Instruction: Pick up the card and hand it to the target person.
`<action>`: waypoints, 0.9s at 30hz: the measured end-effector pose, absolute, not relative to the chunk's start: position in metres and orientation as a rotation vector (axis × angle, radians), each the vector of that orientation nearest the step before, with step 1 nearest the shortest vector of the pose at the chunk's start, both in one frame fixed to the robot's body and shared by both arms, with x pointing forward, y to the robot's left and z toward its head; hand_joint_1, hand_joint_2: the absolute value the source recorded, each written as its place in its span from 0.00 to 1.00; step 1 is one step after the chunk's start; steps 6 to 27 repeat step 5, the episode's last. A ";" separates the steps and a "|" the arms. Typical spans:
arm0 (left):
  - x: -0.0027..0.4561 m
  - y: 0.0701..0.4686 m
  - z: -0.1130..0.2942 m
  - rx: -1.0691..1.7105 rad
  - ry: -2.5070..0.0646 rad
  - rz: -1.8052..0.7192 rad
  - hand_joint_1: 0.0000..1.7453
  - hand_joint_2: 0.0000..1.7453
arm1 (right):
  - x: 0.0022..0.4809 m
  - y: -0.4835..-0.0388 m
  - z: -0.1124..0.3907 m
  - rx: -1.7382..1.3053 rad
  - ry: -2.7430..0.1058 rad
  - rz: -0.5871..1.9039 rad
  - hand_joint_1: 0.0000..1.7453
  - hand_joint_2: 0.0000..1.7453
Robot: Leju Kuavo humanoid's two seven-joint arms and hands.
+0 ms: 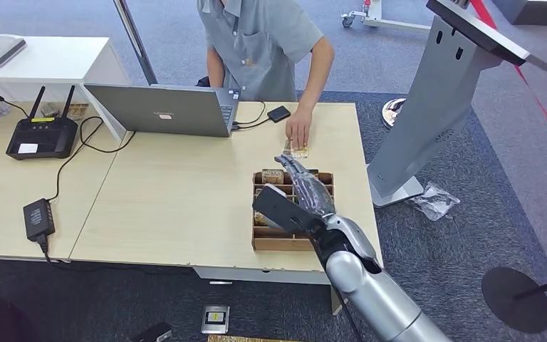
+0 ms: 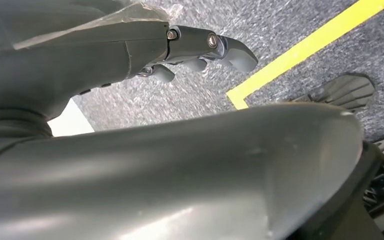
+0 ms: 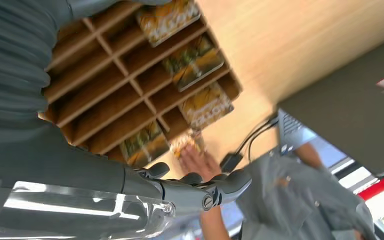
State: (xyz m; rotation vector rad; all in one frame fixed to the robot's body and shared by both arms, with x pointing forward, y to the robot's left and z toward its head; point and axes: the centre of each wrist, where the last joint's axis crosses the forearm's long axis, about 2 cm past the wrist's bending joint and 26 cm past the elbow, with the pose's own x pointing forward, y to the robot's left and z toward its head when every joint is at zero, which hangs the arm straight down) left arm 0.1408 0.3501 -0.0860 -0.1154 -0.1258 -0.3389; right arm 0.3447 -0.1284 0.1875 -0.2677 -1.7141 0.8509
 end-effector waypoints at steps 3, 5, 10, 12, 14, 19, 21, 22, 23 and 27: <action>0.135 0.352 -0.088 -0.116 -0.124 -0.325 0.00 0.00 | 0.338 -0.135 0.184 -0.159 -1.716 0.787 0.00 1.00; 0.132 0.353 -0.088 -0.117 -0.123 -0.320 0.00 0.00 | 0.335 -0.138 0.182 -0.114 -1.715 0.761 0.00 1.00; 0.132 0.353 -0.088 -0.117 -0.123 -0.320 0.00 0.00 | 0.335 -0.138 0.182 -0.114 -1.715 0.761 0.00 1.00; 0.132 0.353 -0.088 -0.117 -0.123 -0.320 0.00 0.00 | 0.335 -0.138 0.182 -0.114 -1.715 0.761 0.00 1.00; 0.132 0.353 -0.088 -0.117 -0.123 -0.320 0.00 0.00 | 0.335 -0.138 0.182 -0.114 -1.715 0.761 0.00 1.00; 0.132 0.353 -0.088 -0.117 -0.123 -0.320 0.00 0.00 | 0.335 -0.138 0.182 -0.114 -1.715 0.761 0.00 1.00; 0.132 0.353 -0.088 -0.117 -0.123 -0.320 0.00 0.00 | 0.335 -0.138 0.182 -0.114 -1.715 0.761 0.00 1.00; 0.132 0.353 -0.088 -0.117 -0.123 -0.320 0.00 0.00 | 0.335 -0.138 0.182 -0.114 -1.715 0.761 0.00 1.00; 0.132 0.353 -0.088 -0.117 -0.123 -0.320 0.00 0.00 | 0.335 -0.138 0.182 -0.114 -1.715 0.761 0.00 1.00; 0.132 0.353 -0.088 -0.117 -0.123 -0.320 0.00 0.00 | 0.335 -0.138 0.182 -0.114 -1.715 0.761 0.00 1.00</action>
